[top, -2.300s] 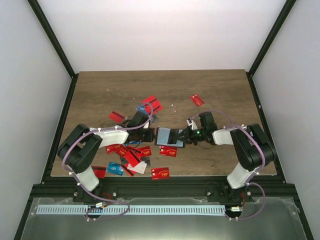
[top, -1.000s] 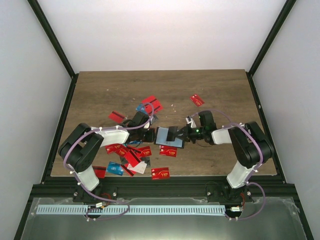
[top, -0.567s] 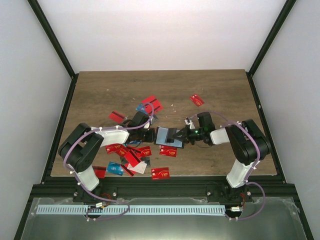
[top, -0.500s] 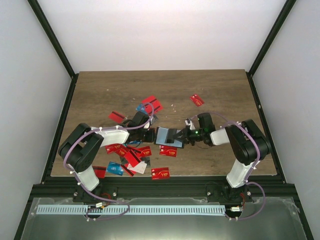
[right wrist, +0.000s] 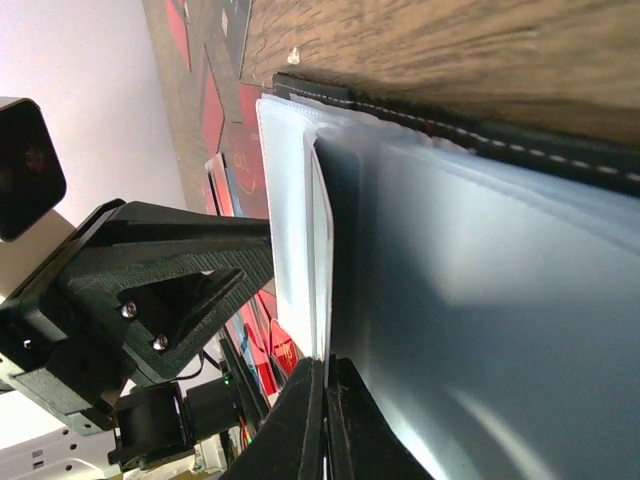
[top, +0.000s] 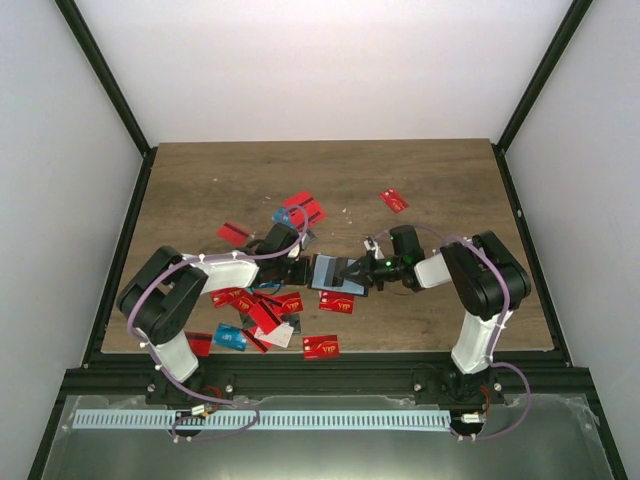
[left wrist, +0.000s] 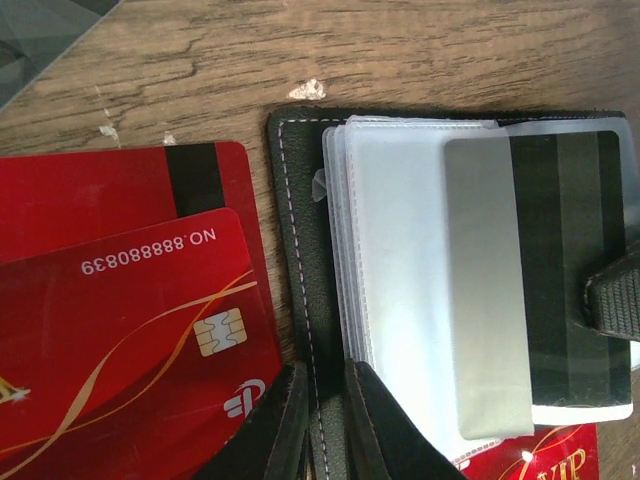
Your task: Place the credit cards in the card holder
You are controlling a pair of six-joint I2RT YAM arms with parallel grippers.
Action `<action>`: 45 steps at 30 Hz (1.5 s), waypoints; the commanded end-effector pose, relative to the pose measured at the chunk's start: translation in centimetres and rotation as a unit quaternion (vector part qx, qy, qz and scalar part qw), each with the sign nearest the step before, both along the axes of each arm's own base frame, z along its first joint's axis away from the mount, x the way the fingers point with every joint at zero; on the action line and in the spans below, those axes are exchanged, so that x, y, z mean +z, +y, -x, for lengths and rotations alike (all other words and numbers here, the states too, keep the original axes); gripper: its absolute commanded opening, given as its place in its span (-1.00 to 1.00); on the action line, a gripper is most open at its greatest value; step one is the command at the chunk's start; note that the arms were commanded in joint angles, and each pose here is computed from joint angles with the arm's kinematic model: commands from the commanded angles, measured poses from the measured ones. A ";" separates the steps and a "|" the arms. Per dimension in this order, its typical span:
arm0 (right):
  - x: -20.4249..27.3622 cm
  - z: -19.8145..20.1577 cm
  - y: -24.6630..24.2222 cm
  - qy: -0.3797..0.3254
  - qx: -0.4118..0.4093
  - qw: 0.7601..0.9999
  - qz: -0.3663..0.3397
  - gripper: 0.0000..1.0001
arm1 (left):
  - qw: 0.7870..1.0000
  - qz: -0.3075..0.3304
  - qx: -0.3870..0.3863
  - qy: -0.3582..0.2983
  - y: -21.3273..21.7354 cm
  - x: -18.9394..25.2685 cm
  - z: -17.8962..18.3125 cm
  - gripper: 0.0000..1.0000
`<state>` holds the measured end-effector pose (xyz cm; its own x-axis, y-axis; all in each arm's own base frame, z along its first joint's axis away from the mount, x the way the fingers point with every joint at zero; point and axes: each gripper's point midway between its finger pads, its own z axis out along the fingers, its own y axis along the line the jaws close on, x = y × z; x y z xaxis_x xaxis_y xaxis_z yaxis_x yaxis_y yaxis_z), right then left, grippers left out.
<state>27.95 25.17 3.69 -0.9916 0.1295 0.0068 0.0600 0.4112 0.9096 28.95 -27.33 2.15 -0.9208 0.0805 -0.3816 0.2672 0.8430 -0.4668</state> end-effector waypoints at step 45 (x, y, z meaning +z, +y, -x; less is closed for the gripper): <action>3.1 -0.8 2.8 -0.064 0.063 0.993 0.075 0.19 | 1.000 -0.018 0.002 -0.014 0.7 1.6 0.5 -0.76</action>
<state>28.74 27.96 5.53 -0.9964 0.0199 -0.0820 -0.0602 0.5119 0.8569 28.36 -26.78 2.56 -0.9209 0.0918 -0.3789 0.2663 0.8580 -0.4392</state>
